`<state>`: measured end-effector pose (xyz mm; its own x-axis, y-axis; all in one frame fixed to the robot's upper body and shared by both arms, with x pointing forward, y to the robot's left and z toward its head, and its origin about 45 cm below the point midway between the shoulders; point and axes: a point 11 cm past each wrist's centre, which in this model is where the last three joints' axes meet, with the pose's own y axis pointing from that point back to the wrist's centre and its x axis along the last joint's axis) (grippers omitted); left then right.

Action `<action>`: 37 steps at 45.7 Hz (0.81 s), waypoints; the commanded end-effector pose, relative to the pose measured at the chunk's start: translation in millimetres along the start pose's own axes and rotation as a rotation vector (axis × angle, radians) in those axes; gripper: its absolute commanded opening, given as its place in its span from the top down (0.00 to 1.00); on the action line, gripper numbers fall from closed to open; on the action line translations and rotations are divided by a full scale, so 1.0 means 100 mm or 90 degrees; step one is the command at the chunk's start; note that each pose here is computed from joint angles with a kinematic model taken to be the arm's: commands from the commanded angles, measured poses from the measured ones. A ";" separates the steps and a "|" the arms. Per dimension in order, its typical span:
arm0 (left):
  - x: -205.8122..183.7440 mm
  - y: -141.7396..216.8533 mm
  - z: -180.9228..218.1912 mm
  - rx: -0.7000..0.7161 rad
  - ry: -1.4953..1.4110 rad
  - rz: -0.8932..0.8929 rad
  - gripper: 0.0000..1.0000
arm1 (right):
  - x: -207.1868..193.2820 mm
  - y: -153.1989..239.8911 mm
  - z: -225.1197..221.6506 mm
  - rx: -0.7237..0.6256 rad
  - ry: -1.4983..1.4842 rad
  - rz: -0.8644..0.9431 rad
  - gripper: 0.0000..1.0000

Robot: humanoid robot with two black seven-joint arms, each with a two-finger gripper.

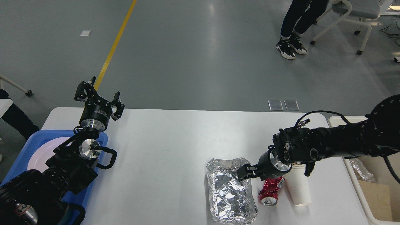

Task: Tidy desktop
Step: 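Lower the right gripper onto the foil tray and grasp it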

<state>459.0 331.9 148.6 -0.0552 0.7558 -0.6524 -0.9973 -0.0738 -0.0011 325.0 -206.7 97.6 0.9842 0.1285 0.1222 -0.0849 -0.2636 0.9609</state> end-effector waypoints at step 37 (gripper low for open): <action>0.00 0.00 0.00 0.000 0.000 0.000 0.04 | -0.14 -0.27 -0.09 0.026 -0.033 -0.009 1.00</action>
<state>459.0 331.8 148.6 -0.0551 0.7560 -0.6522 -0.9973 -0.0736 -0.0010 310.6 -194.3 70.8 0.9911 0.0959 0.0923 -0.0605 -0.2937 0.9540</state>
